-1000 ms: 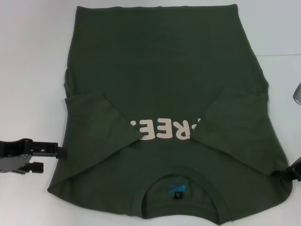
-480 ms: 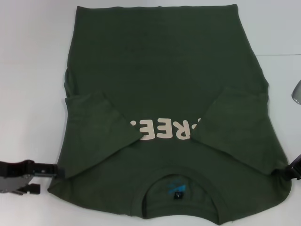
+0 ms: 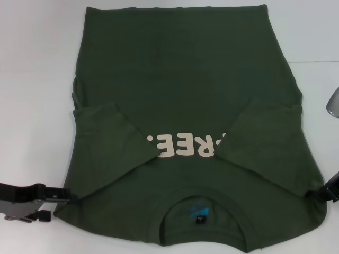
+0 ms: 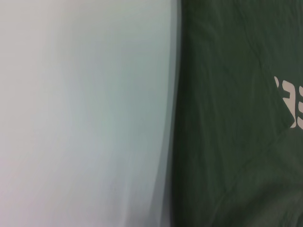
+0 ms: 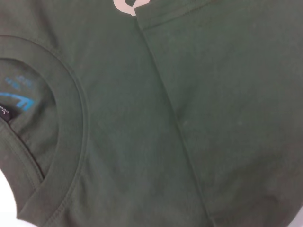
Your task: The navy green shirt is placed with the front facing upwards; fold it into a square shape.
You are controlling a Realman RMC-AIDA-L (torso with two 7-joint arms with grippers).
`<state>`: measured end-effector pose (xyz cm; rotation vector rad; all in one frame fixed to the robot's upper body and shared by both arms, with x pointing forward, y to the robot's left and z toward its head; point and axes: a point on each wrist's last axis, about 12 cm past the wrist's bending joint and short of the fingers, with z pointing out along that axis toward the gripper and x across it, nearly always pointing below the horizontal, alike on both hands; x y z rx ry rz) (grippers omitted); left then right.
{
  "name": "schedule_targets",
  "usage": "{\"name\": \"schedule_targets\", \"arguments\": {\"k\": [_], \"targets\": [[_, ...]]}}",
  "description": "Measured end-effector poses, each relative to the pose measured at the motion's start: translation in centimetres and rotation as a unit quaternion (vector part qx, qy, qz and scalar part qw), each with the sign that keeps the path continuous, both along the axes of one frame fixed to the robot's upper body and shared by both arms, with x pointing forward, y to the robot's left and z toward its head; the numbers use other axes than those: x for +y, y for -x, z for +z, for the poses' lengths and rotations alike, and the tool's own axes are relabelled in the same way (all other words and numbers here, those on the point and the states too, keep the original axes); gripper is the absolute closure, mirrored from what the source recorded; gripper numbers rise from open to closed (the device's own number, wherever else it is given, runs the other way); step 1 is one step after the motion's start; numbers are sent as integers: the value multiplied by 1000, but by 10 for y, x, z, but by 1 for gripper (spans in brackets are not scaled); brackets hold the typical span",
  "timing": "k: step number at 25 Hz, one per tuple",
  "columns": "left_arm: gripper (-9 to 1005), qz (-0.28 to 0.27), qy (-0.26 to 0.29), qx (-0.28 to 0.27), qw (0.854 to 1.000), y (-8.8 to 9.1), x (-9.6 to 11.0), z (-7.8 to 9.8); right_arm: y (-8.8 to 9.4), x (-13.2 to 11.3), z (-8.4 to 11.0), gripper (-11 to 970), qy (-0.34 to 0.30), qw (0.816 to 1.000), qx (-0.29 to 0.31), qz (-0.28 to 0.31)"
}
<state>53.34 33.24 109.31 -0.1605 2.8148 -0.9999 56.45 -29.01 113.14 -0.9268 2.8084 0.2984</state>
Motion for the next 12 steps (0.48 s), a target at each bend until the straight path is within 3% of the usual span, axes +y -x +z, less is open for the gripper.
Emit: {"name": "schedule_targets", "arguments": {"k": [12], "targets": [[46, -8, 6, 1, 1000, -6, -7, -4, -1, 1, 0, 919, 0, 1000, -2, 2]]}}
